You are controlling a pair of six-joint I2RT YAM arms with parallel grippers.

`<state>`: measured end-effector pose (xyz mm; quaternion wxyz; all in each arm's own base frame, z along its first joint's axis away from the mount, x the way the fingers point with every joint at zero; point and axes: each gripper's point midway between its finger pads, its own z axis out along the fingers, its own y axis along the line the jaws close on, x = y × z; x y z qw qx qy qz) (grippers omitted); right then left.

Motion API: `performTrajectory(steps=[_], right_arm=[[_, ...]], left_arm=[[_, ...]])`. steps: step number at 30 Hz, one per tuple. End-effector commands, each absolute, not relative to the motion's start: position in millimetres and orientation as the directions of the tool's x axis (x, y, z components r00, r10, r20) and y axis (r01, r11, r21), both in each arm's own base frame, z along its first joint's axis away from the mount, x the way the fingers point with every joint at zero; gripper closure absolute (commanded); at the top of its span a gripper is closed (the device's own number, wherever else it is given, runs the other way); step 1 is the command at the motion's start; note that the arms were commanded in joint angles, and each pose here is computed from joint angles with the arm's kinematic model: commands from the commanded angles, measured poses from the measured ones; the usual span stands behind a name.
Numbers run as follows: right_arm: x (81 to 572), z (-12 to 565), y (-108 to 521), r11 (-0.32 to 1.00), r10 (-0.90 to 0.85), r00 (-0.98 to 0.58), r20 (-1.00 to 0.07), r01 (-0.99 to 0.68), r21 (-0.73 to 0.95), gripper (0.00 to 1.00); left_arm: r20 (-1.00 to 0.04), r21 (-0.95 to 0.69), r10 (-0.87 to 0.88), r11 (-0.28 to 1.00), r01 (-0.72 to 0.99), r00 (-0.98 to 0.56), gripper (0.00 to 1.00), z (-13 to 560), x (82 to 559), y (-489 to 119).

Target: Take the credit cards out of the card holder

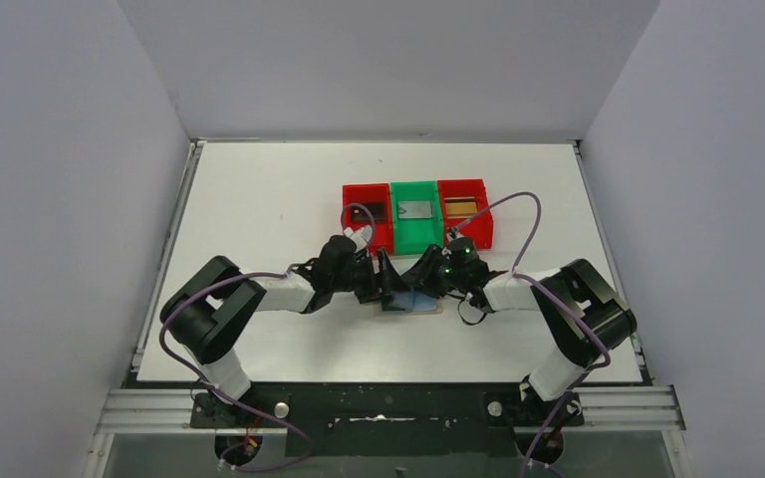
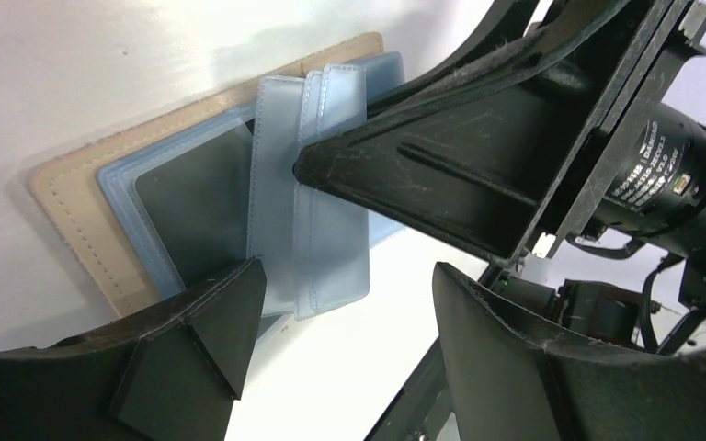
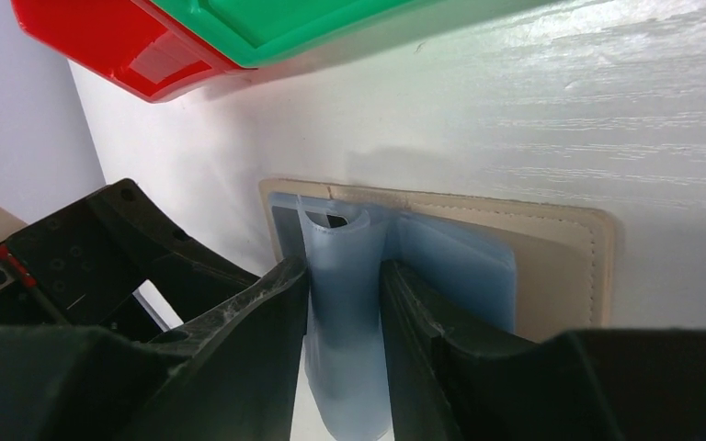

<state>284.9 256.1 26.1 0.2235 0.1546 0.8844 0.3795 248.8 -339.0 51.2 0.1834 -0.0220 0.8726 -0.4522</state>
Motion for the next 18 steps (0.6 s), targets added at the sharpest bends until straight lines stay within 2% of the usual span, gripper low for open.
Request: performTrajectory(steps=[1, 11, 18], right_arm=[[284, 22, 254, 0.646, 0.444, -0.855, -0.267, 0.099, 0.757, 0.63], [284, 40, 252, 0.606, 0.452, -0.845, -0.286, 0.055, 0.794, 0.52], [286, 51, 249, 0.583, 0.463, -0.831, -0.307, 0.025, 0.812, 0.50]], left_arm=[[-0.264, -0.833, -0.204, 0.541, 0.116, -0.943, 0.33, 52, 243, -339], [-0.256, -0.879, -0.221, 0.458, 0.132, -0.941, 0.33, 61, 243, -339], [-0.249, -0.905, -0.205, 0.396, 0.152, -0.947, 0.33, 69, 243, -345]])
